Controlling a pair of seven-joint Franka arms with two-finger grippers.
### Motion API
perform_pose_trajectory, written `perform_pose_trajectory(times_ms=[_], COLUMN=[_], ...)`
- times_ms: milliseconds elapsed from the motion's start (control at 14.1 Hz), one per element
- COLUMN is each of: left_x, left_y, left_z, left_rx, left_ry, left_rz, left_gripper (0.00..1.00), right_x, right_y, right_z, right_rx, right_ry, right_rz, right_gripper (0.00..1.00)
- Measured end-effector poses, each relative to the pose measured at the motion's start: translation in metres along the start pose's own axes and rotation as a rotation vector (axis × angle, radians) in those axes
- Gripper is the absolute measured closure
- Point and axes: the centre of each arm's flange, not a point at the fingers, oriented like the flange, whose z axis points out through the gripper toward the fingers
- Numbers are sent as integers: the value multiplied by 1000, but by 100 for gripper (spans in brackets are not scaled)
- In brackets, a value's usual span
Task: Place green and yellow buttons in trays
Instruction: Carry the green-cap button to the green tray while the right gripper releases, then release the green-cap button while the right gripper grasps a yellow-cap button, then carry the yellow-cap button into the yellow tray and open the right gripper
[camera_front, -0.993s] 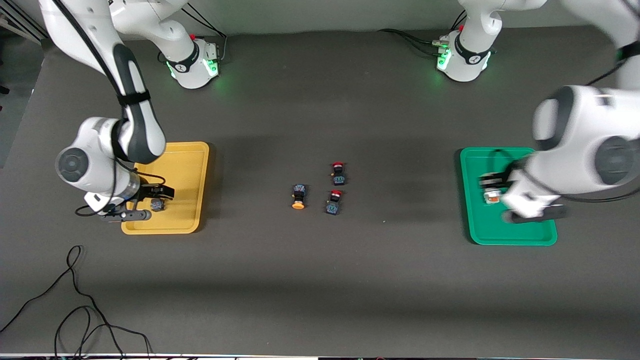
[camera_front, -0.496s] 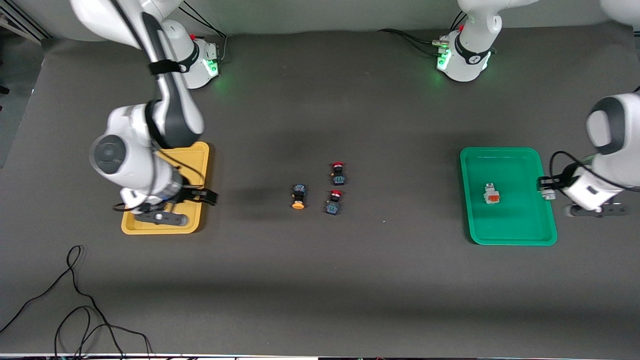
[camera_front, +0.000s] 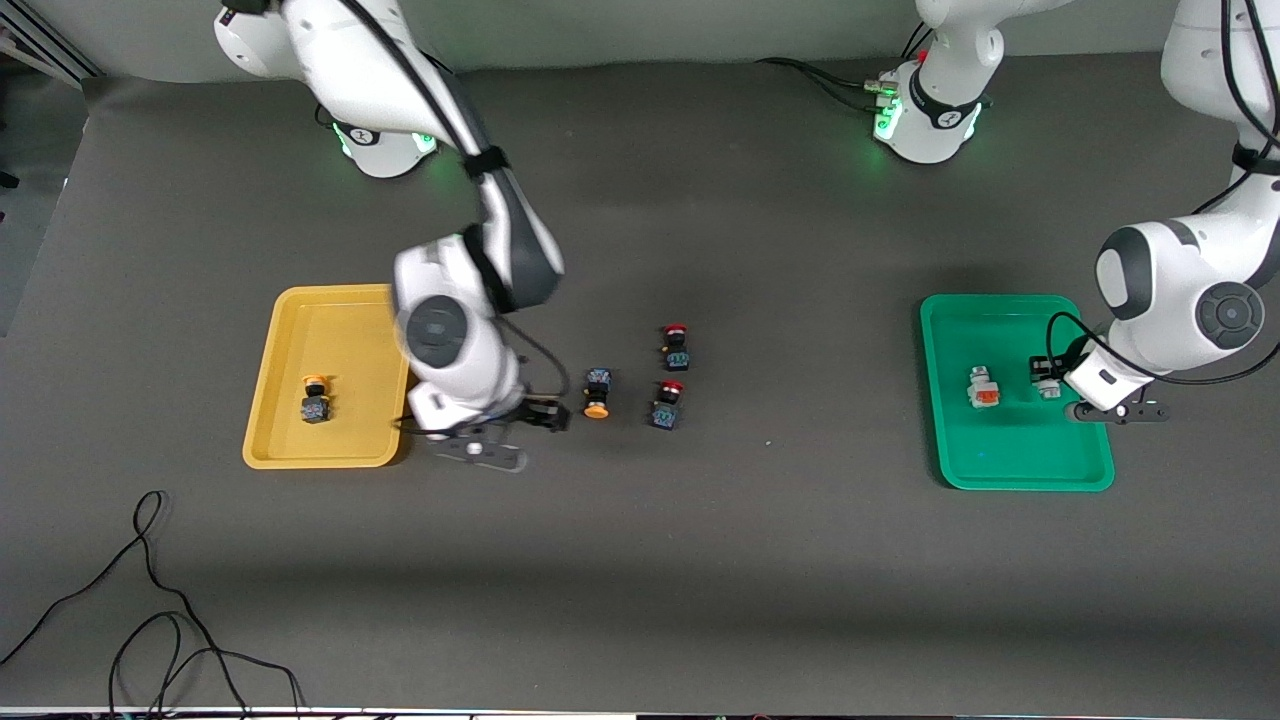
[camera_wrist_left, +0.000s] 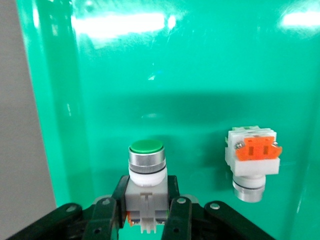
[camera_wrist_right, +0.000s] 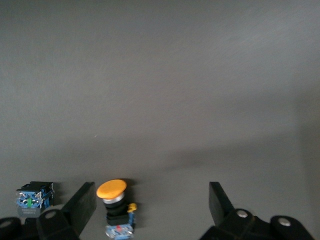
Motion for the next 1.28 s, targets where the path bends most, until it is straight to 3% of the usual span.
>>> perform_pose_trajectory(times_ms=[354, 425, 709, 993, 1063, 1276], left_x=[9, 14, 30, 20, 15, -4], left_y=[-1, -3, -11, -8, -6, 7], left_z=[-8, -24, -143, -249, -268, -314], left_rx=[2, 3, 9, -43, -50, -75], left_ry=[6, -4, -47, -45, -47, -22], left_rz=[9, 12, 6, -12, -10, 2], left_gripper=[7, 0, 0, 0, 0, 0], right_x=[-37, -45, -64, -63, -63, -64], right_y=[-38, -45, -59, -57, -57, -56], right_z=[42, 47, 73, 91, 94, 100], right_rx=[-39, -42, -49, -59, -60, -67], right_ry=[-19, -15, -16, -6, -3, -4], right_rz=[-4, -13, -44, -44, -45, -45], right_gripper=[0, 0, 0, 2, 10, 46])
